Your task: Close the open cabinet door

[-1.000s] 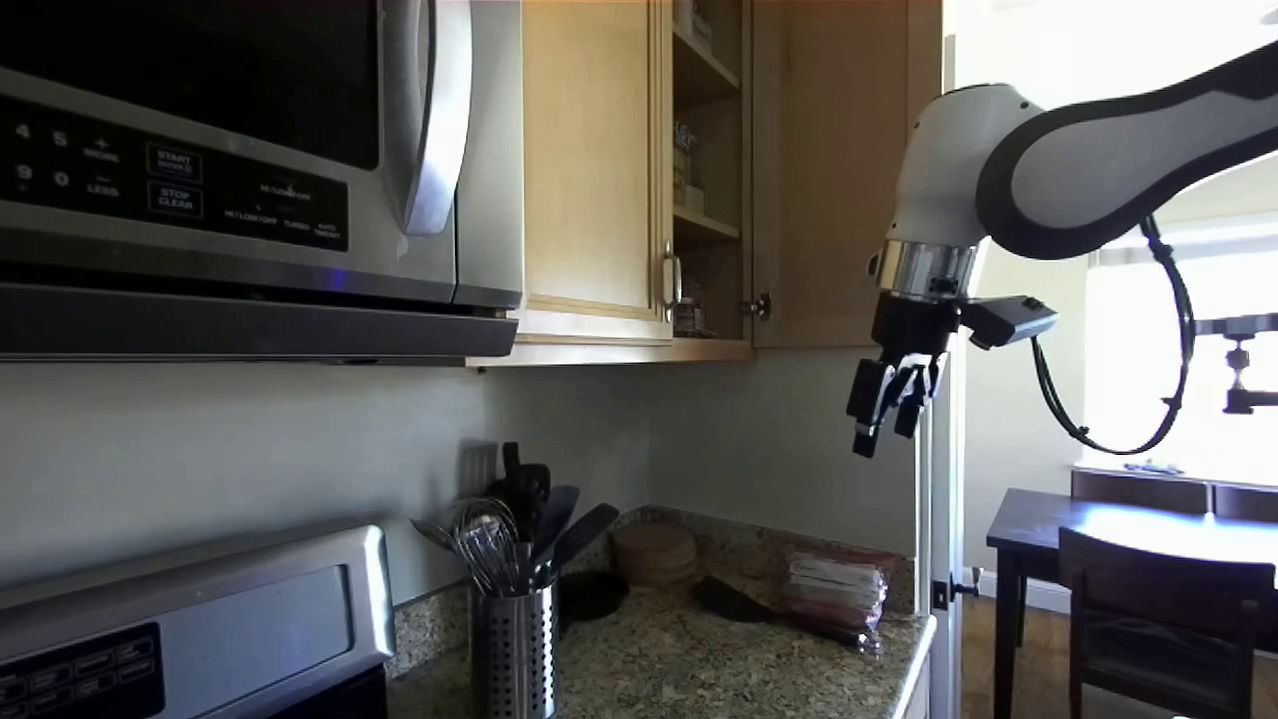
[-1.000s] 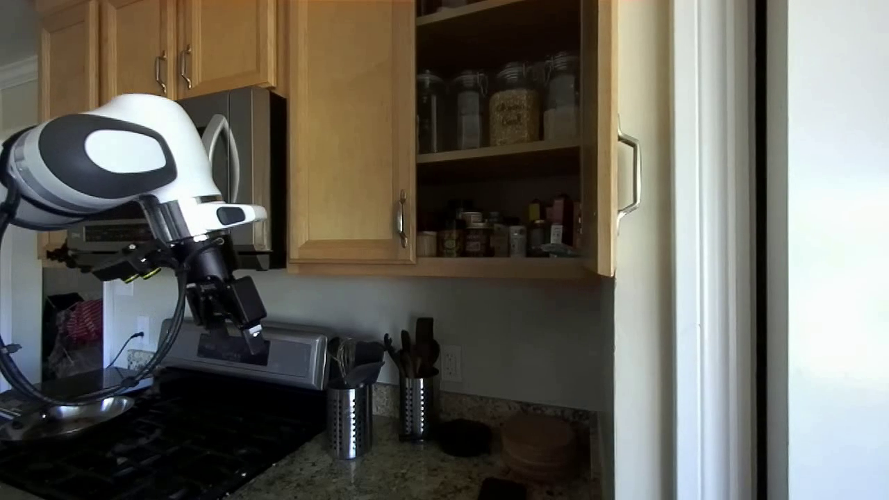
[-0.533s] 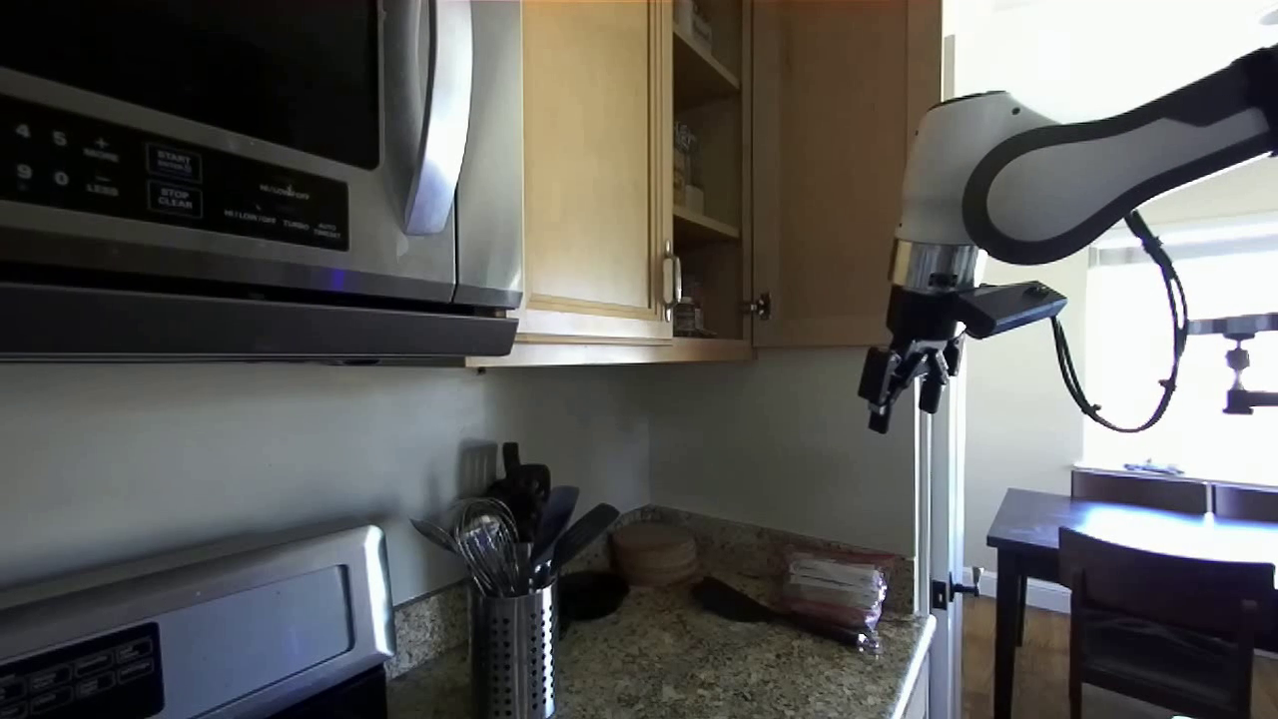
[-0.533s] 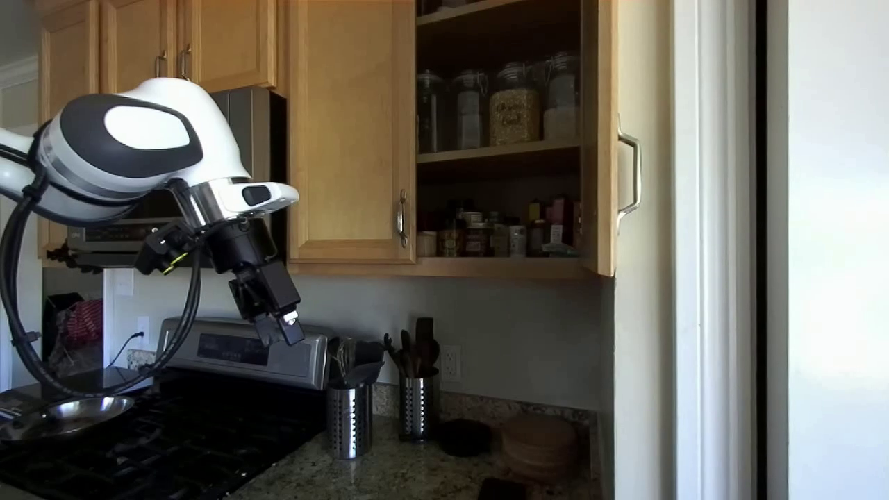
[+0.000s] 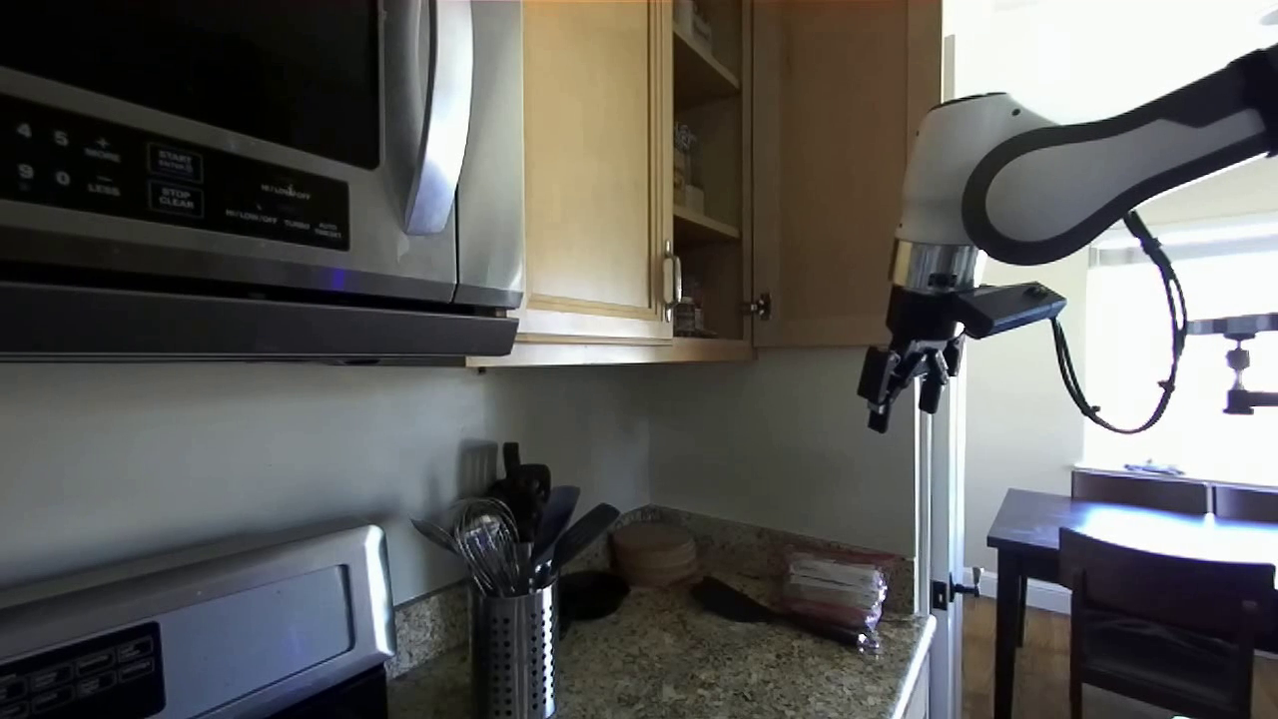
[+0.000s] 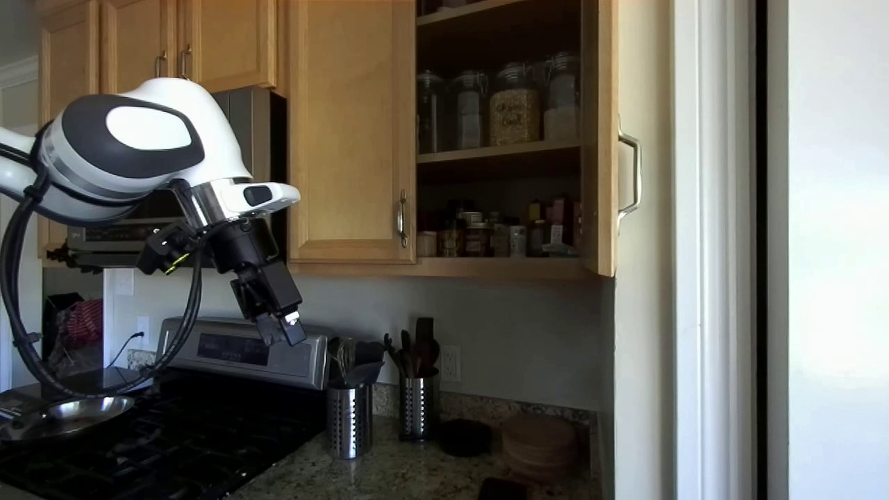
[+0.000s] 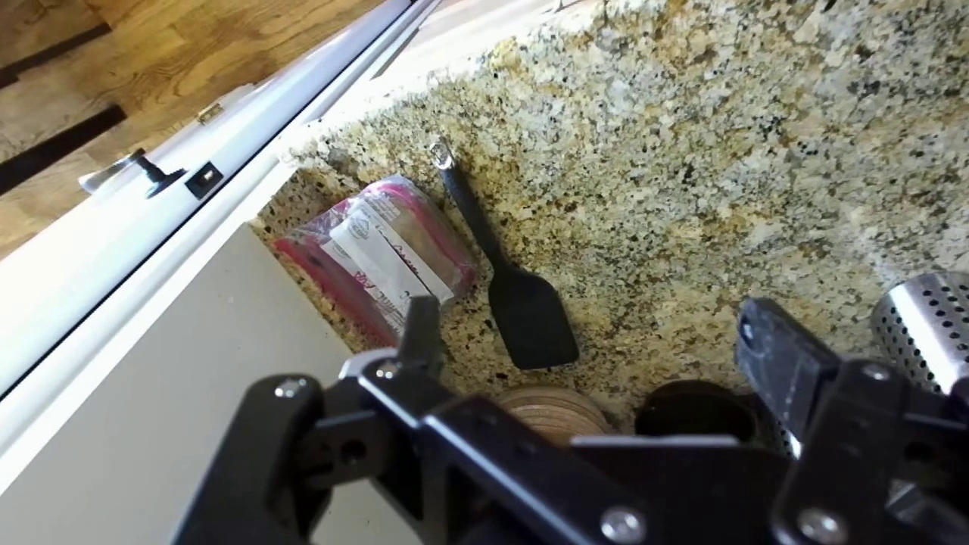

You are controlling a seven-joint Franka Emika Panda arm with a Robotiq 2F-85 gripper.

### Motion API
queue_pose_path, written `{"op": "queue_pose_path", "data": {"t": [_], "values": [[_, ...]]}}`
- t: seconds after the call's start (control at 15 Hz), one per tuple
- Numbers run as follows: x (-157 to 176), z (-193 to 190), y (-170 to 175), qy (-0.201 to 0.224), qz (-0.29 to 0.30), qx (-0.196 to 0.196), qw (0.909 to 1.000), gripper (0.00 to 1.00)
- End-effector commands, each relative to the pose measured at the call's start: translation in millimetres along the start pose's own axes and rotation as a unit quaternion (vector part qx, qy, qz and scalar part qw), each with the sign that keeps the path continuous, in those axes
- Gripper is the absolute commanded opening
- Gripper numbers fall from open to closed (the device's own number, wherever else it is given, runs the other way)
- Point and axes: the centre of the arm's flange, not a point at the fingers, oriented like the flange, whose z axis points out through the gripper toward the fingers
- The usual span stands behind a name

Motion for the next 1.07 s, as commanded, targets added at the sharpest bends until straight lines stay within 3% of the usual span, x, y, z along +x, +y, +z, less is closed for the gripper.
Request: {"op": "queue_pose_path", "data": {"t": [0.0,0.4,0.53,1.0], "values": [[32.6,15.3,33.1,0.014,0.053,-0.021,0.9983,1.0],[80.6,25.1,110.8,0.052,0.123,-0.07,0.9885,1.0],[85.7,7.1,133.3,0.067,0.154,-0.087,0.9821,1.0],[124.8,-0.9,189.0,0.15,0.197,-0.192,0.9497,1.0]]}}
